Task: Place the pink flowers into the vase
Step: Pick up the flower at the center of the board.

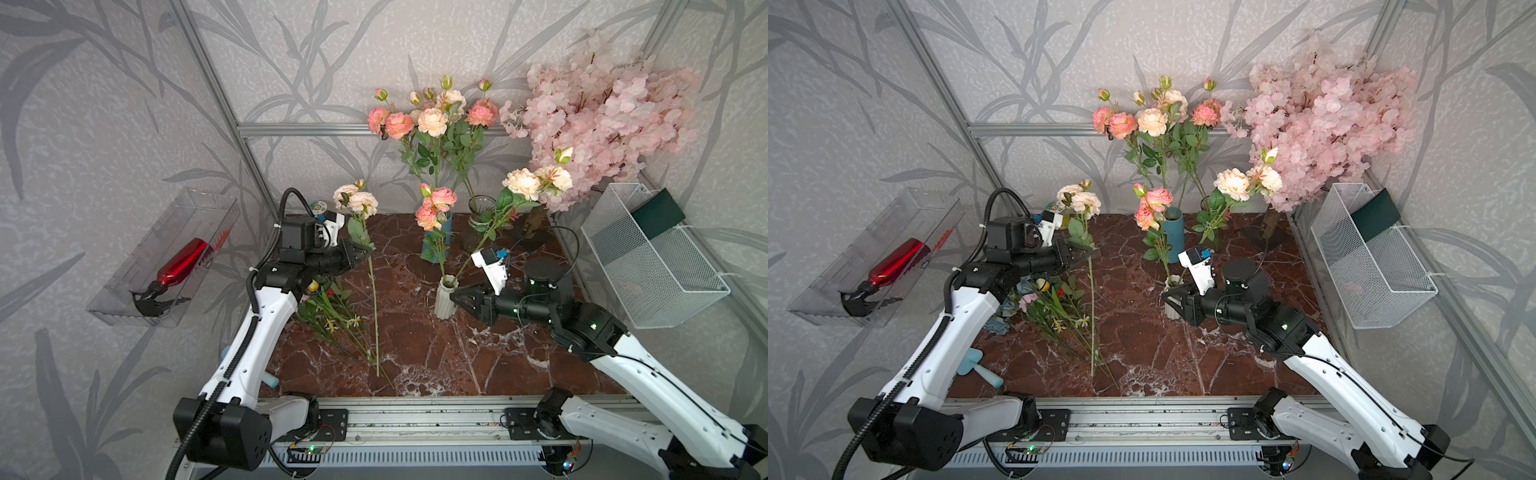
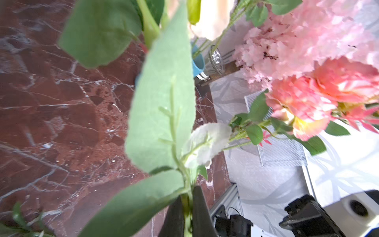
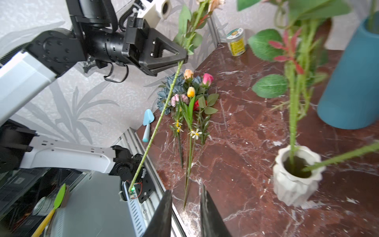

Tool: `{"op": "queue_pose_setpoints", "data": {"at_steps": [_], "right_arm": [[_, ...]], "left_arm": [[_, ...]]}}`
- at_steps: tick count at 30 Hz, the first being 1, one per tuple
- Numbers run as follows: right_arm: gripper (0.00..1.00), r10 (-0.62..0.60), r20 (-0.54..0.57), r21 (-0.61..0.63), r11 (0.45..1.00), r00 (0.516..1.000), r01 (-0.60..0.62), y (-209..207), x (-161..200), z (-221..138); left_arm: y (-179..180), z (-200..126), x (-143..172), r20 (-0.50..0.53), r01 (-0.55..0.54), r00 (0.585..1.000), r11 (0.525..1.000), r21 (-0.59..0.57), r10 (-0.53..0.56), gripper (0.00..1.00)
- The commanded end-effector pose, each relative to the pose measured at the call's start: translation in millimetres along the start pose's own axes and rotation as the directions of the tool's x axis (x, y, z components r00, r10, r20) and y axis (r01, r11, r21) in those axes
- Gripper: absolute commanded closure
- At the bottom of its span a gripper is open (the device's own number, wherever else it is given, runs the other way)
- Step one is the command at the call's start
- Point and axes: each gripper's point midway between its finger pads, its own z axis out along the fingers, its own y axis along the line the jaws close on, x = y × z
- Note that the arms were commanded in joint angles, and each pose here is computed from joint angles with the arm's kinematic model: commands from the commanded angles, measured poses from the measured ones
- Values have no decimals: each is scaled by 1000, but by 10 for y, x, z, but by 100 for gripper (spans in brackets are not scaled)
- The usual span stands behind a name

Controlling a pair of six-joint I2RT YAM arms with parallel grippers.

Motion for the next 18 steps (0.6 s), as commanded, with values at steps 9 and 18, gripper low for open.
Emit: {"op": "queue_pose_setpoints", "data": {"at_steps": [9,18], "right_arm": [[72,-5,114,-146,989,993,22,442,-607,242],[70,-52,165,-181,980,985,82,676,-977,514]], "left_arm": [[-757,-511,312,114,-273,962,911,310,250,100],[-873,-665,533,126,-328,945,873,361,303,100]]}}
